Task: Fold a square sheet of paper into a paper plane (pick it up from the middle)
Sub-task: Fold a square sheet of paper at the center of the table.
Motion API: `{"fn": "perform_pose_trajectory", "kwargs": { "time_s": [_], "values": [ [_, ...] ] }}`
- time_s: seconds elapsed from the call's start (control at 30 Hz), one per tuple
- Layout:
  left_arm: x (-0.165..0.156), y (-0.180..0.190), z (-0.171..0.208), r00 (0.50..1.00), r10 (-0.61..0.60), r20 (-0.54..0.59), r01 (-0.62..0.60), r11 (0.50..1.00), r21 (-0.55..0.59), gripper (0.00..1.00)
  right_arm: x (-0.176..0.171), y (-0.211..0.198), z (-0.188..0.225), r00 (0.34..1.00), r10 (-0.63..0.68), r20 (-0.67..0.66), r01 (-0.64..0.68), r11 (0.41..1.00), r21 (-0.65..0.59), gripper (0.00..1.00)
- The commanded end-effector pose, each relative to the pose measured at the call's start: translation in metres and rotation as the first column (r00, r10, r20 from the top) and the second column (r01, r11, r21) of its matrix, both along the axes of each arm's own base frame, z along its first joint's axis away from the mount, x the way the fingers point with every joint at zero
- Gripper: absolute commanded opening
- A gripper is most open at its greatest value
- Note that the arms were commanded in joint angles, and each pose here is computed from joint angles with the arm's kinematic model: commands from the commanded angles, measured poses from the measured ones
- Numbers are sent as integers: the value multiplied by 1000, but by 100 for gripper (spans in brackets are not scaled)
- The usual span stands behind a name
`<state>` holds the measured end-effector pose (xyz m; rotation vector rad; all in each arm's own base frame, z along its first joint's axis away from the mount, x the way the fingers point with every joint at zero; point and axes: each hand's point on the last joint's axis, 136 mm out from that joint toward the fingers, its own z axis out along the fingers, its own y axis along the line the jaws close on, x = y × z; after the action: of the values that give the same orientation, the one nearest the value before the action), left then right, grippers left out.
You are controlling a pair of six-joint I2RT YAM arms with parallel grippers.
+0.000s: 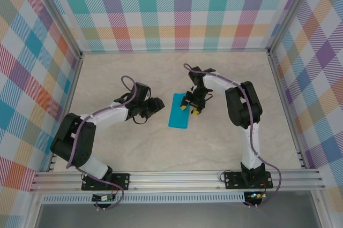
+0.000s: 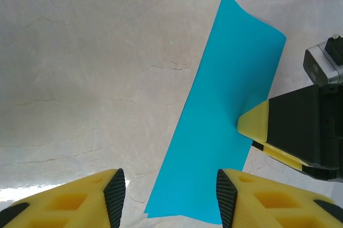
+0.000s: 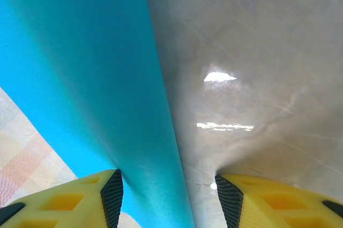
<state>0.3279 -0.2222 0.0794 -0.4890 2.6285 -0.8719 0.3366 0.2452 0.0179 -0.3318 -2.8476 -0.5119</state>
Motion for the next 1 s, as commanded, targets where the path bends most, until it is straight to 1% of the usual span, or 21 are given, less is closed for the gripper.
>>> {"fn": "perform_pose_trajectory", "kwargs": {
  "time_s": [0.0,0.23,0.27,0.33,0.37,0.47,0.57,0.83,0.97],
  "values": [
    [6,-13,10,999,-41,31,42,998,-35,49,-22,-52,-52,995,7,-99,-33,963,-267,55],
    [8,-14,12,998,-52,33,53,998,-29,48,-21,-50,-52,993,47,-110,-75,962,-261,58],
    [7,-14,11,998,-52,28,53,998,-28,48,-21,-50,-51,992,50,-112,-78,963,-259,58],
    [7,-14,10,998,-53,26,54,998,-31,48,-21,-48,-50,993,57,-108,-82,967,-242,52],
    [7,-15,10,998,-55,25,56,998,-35,48,-20,-47,-49,993,63,-102,-85,969,-233,51],
    [5,-15,11,998,-62,25,63,997,-36,48,-18,-41,-44,992,84,-90,-100,974,-202,51],
    [5,-15,13,998,-65,27,66,997,-37,48,-16,-42,-42,994,78,-81,-93,973,-210,54],
    [6,-15,14,998,-64,27,65,997,-38,48,-21,-50,-55,994,35,-108,-63,963,-263,54],
    [6,-16,13,998,-66,22,67,997,-39,48,-22,-49,-58,994,16,-111,-44,966,-254,55]
  ]
}}
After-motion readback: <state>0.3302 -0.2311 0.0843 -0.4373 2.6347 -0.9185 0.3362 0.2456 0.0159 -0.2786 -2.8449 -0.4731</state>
